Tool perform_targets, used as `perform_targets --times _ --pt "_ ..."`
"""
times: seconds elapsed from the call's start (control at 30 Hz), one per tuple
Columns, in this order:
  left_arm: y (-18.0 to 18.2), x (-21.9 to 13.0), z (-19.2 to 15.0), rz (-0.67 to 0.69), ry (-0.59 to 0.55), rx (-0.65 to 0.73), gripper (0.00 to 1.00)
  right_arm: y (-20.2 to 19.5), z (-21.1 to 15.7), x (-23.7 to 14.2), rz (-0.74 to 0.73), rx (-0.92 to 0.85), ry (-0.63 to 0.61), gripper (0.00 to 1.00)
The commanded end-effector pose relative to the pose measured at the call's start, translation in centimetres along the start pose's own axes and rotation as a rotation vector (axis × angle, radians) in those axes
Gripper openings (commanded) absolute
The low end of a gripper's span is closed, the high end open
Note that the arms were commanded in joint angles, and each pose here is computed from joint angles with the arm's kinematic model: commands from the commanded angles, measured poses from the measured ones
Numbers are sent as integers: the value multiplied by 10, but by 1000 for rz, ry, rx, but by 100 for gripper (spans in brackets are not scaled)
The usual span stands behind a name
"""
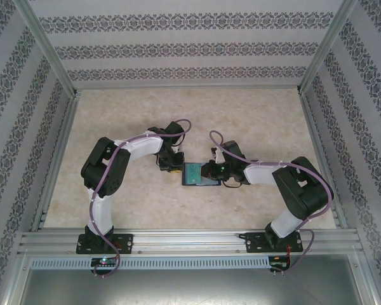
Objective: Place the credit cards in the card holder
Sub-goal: Insert the credit card into the card slot.
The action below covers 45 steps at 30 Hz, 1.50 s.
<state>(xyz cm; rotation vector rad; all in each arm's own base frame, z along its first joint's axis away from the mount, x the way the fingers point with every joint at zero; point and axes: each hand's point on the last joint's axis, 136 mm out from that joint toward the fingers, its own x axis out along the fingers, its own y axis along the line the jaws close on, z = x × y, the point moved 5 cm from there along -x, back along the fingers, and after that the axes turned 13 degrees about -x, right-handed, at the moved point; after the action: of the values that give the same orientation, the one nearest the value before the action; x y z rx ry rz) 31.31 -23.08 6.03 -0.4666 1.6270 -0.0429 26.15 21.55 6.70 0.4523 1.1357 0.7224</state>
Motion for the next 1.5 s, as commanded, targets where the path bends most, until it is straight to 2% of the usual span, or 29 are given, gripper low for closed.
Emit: perform_targets --times 0.0,0.4,0.67,0.83,1.03,1.13,1.23,1.33,1.47 --pt "45 50 -14 179 92 -62 10 4 1 5 -3 -26 17 1" --pt "45 51 -14 178 95 -62 10 16 5 21 26 -27 40 0" --pt "45 50 -14 182 96 -62 10 16 3 16 10 -23 38 0" --pt "45 41 -12 185 75 -57 14 21 3 4 -25 -58 34 3" --pt "42 34 -9 178 51 -54 16 22 1 -11 -97 -99 43 14" --pt "41 35 -9 170 53 -58 16 20 -2 -17 -141 -104 49 15" --pt "41 35 -10 164 58 -62 16 20 -4 -26 -165 -94 37 17" --pt "40 35 -11 158 59 -63 16 19 -9 -39 -197 -64 8 23" --pt "40 34 -12 150 61 -66 16 14 -19 -55 -242 18 -44 24"
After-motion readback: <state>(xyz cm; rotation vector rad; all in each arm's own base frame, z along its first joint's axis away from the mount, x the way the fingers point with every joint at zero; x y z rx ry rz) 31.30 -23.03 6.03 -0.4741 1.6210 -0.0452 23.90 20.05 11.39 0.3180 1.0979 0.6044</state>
